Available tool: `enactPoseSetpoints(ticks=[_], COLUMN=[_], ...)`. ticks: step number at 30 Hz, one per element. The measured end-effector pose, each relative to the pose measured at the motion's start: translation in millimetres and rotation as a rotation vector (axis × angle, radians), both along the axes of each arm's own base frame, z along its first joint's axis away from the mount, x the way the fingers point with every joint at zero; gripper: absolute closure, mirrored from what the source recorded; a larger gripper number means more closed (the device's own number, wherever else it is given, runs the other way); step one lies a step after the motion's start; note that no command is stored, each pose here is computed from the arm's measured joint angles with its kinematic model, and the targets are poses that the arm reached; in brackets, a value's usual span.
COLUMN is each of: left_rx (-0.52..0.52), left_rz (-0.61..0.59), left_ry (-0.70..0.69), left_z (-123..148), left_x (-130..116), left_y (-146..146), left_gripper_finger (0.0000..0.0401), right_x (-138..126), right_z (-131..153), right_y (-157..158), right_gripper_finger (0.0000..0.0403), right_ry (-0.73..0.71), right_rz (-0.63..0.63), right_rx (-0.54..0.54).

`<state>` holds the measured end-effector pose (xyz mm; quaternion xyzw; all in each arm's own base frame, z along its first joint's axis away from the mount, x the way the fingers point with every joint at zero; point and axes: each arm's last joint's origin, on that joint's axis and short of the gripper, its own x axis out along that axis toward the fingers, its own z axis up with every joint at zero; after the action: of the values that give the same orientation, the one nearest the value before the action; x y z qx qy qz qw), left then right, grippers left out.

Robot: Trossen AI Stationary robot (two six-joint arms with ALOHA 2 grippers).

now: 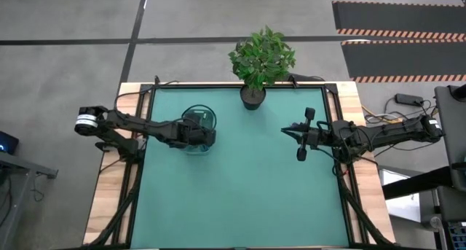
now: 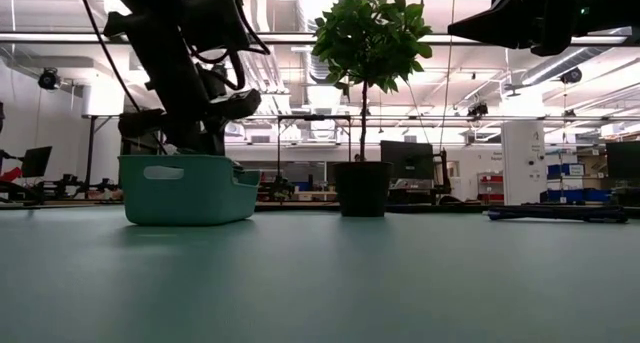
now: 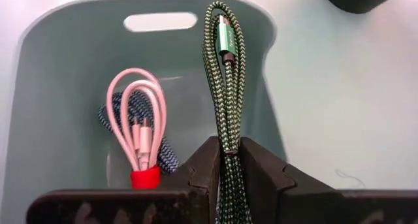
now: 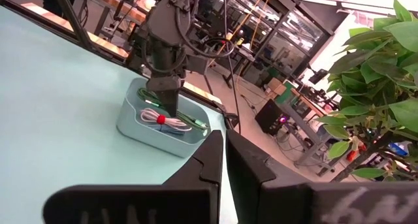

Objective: Pick and place USB-C Cables
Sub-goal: Put the black green charger cable into the green bin

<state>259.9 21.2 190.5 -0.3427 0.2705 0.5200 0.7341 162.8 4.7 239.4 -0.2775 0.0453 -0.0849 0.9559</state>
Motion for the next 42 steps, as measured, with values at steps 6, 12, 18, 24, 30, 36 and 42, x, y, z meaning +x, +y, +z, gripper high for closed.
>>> enactPoseSetpoints(ticks=[6,12,18,24,30,36,42], left_rx=[-0.002,-0.010,-0.011,-0.010,-0.014,-0.016,-0.028], left_rz=[0.006,0.005,0.005,0.000,-0.001,-0.001,-0.006], left_ry=[-0.016,-0.027,-0.028,-0.024,-0.025,-0.025,-0.026], left_z=[-6.5,-14.4,-14.4,-14.5,-14.5,-14.5,-14.8], left_x=[-1.8,-4.6,-4.6,-4.6,-4.6,-4.6,-4.5], left_y=[-0.2,-0.4,-0.4,-0.4,-0.5,-0.8,-1.1], left_gripper_finger=[0.0359,0.0359,0.0359,0.0359,0.0359,0.0359,0.0359], right_x=[0.0,0.0,0.1,0.1,0.1,0.1,0.1], right_z=[0.1,0.1,0.1,0.0,0.0,0.0,0.0], right_y=[0.0,0.0,0.0,0.0,0.0,0.0,0.0], right_gripper_finger=[0.0392,0.0392,0.0392,0.0392,0.0392,0.0392,0.0392], right_ry=[0.000,0.000,0.000,0.000,0.000,0.000,0.001], right_rz=[0.000,0.000,0.000,0.000,0.000,0.000,0.000], right_rx=[0.000,0.000,-0.001,0.000,0.000,0.000,-0.001])
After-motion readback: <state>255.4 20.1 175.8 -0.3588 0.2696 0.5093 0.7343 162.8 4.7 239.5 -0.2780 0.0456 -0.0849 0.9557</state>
